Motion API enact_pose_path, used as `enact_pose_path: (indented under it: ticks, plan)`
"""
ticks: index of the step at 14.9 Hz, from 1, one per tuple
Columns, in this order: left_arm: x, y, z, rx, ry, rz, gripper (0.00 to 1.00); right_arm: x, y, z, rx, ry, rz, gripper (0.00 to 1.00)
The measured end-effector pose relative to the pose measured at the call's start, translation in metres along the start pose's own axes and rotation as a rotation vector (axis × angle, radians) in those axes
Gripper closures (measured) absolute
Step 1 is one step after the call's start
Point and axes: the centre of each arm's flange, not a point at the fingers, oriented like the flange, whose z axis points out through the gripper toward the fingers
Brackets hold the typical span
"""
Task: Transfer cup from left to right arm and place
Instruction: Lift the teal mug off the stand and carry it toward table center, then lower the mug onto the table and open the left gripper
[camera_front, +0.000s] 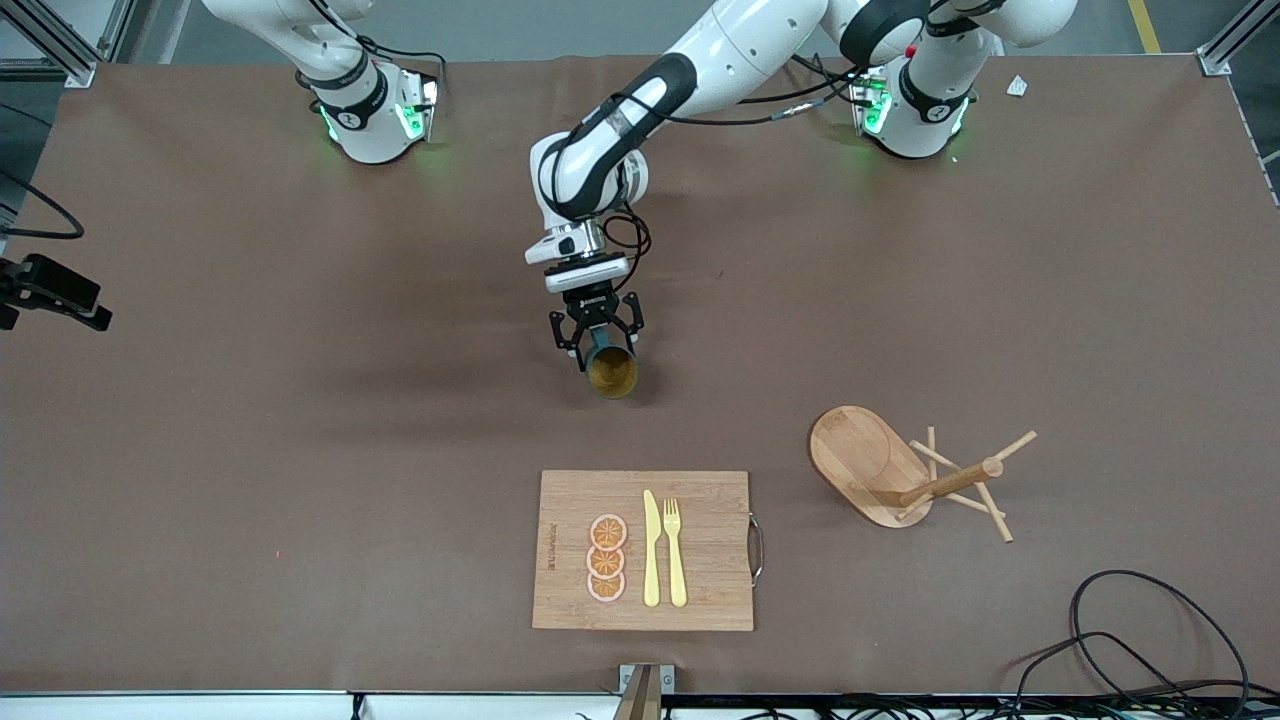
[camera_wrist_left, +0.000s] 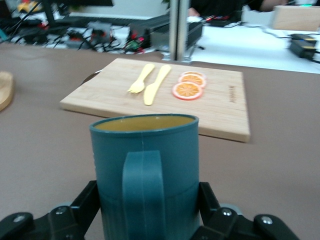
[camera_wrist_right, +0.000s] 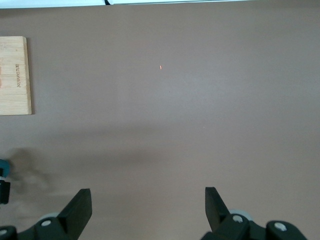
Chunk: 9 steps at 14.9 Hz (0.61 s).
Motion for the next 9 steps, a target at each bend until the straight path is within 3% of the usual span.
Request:
enact_pose_path:
  ticks: [6,8,9]
  plan:
    - [-0.034,-0.003,0.007,-0.092,0.116,0.037,0.15,0.007,-0.006,0.018,0.0,-0.029,-0.011,0.0]
    - [-0.041,-0.004,0.003,-0.095,0.124,0.029,0.13,0.017,-0.008,0.048,-0.002,-0.076,-0.013,0.0]
    - [-0.049,-0.007,0.001,-0.091,0.129,0.03,0.05,0.026,-0.009,0.079,-0.004,-0.118,-0.014,0.0]
